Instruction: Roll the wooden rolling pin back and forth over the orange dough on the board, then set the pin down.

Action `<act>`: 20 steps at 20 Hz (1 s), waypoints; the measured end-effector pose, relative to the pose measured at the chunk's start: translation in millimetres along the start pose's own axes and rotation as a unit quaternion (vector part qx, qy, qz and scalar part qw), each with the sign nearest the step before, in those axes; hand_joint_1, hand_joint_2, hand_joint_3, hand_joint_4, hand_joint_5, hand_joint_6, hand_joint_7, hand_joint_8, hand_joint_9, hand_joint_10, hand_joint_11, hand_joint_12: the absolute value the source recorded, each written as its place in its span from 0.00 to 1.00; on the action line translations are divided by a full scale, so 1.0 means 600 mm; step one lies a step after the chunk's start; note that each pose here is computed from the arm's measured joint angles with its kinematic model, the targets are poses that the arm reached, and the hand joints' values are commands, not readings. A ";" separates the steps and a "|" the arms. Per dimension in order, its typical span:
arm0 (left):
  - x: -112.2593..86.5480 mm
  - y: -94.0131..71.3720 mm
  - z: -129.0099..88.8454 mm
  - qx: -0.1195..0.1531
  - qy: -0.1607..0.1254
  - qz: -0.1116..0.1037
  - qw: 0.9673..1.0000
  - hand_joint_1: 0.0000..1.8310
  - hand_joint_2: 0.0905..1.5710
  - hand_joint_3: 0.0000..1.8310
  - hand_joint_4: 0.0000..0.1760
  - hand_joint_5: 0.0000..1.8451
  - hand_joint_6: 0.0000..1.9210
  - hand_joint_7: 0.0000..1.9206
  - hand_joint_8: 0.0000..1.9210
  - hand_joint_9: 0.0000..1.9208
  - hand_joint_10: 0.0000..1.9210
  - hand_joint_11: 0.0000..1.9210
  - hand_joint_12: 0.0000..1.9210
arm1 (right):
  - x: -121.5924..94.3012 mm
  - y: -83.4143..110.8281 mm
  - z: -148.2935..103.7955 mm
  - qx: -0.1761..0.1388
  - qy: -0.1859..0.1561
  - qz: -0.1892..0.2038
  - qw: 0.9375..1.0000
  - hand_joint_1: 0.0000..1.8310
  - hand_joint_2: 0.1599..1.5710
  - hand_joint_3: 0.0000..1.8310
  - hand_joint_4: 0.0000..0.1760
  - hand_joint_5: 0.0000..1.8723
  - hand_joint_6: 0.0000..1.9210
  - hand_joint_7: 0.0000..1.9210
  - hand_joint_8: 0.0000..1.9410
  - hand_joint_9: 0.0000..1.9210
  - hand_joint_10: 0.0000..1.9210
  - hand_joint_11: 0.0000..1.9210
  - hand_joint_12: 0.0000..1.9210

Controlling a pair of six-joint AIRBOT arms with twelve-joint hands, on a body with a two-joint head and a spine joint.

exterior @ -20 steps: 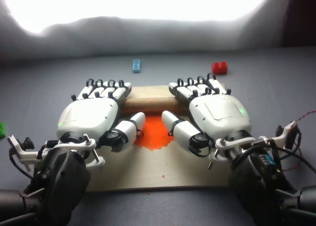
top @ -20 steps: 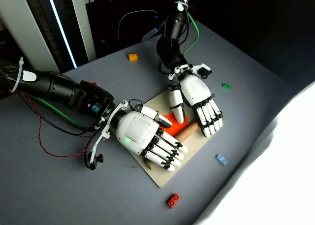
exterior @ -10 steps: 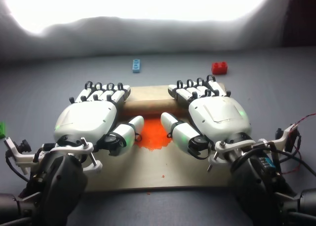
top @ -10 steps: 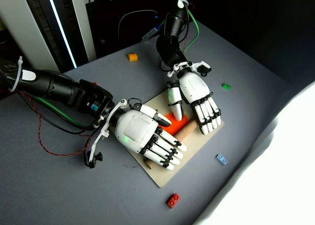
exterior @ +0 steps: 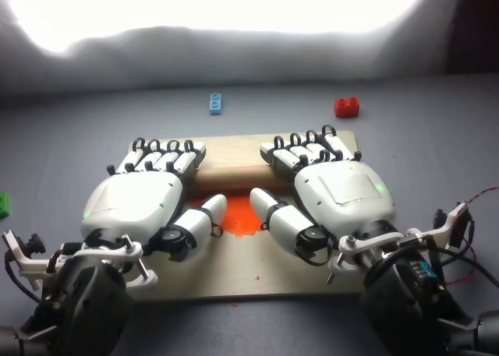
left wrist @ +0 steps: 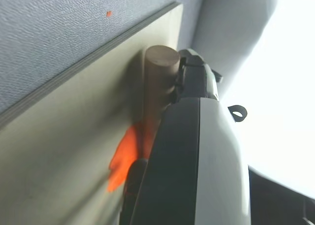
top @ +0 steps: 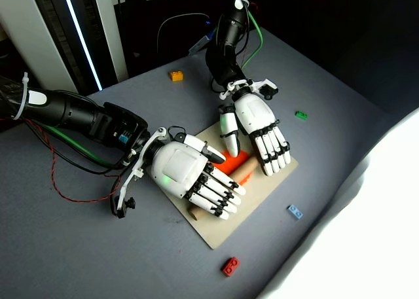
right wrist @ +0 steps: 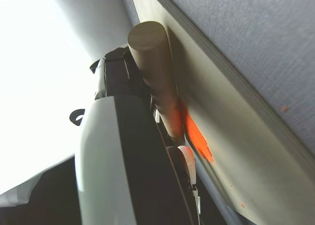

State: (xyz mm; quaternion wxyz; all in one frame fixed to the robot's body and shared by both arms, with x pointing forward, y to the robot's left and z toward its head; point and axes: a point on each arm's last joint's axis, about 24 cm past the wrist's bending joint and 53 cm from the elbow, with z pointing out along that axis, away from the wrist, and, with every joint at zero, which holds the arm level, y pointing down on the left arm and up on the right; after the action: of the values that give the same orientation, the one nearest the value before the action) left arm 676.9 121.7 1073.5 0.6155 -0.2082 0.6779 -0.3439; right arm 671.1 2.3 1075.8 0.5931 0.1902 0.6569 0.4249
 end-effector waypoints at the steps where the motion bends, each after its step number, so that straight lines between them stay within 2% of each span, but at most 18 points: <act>1: 0.001 0.000 -0.002 -0.001 0.000 -0.001 1.000 0.00 0.96 0.00 0.00 0.09 0.00 0.12 0.00 0.10 0.00 0.00 0.15 | 0.001 0.000 -0.001 -0.001 0.001 -0.001 1.000 0.00 0.92 0.00 0.00 0.19 0.00 0.19 0.00 0.18 0.01 0.00 0.38; 4: 0.001 -0.001 -0.008 0.001 -0.003 -0.003 1.000 0.00 0.96 0.00 0.00 0.09 0.00 0.12 0.00 0.10 0.00 0.00 0.14 | 0.001 0.001 -0.001 -0.002 0.001 -0.002 1.000 0.00 0.92 0.00 0.00 0.19 0.00 0.19 0.00 0.18 0.01 0.00 0.37; 10: 0.003 0.000 -0.023 0.003 -0.002 -0.004 1.000 0.00 0.96 0.00 0.00 0.10 0.00 0.13 0.00 0.11 0.00 0.00 0.20 | 0.006 0.003 -0.009 -0.007 0.006 -0.008 1.000 0.00 0.92 0.00 0.00 0.19 0.00 0.20 0.00 0.18 0.01 0.00 0.40; 17: -0.002 0.005 -0.036 0.001 0.004 -0.006 1.000 0.00 0.96 0.00 0.00 0.10 0.00 0.13 0.00 0.11 0.00 0.00 0.17 | 0.010 0.005 -0.018 -0.013 0.010 -0.014 1.000 0.00 0.92 0.00 0.00 0.19 0.00 0.20 0.00 0.18 0.01 0.00 0.38; 18: -0.002 0.005 -0.037 0.002 0.005 -0.006 1.000 0.00 0.96 0.00 0.00 0.11 0.01 0.14 0.00 0.12 0.01 0.00 0.21 | 0.011 0.005 -0.018 -0.012 0.010 -0.015 1.000 0.00 0.92 0.00 0.00 0.19 0.00 0.19 0.00 0.18 0.00 0.00 0.38; 20: -0.001 0.006 -0.039 0.002 0.006 -0.006 1.000 0.00 0.96 0.00 0.00 0.10 0.00 0.13 0.00 0.11 0.00 0.00 0.16 | 0.010 0.005 -0.018 -0.013 0.009 -0.016 1.000 0.00 0.92 0.00 0.00 0.19 0.00 0.20 0.00 0.18 0.00 0.00 0.37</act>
State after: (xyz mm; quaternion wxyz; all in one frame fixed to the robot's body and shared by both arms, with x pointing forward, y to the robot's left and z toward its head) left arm 654.6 129.4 1071.1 0.6095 -0.2090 0.6797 -0.3506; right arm 658.9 5.0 1073.9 0.5960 0.1683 0.6597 0.4257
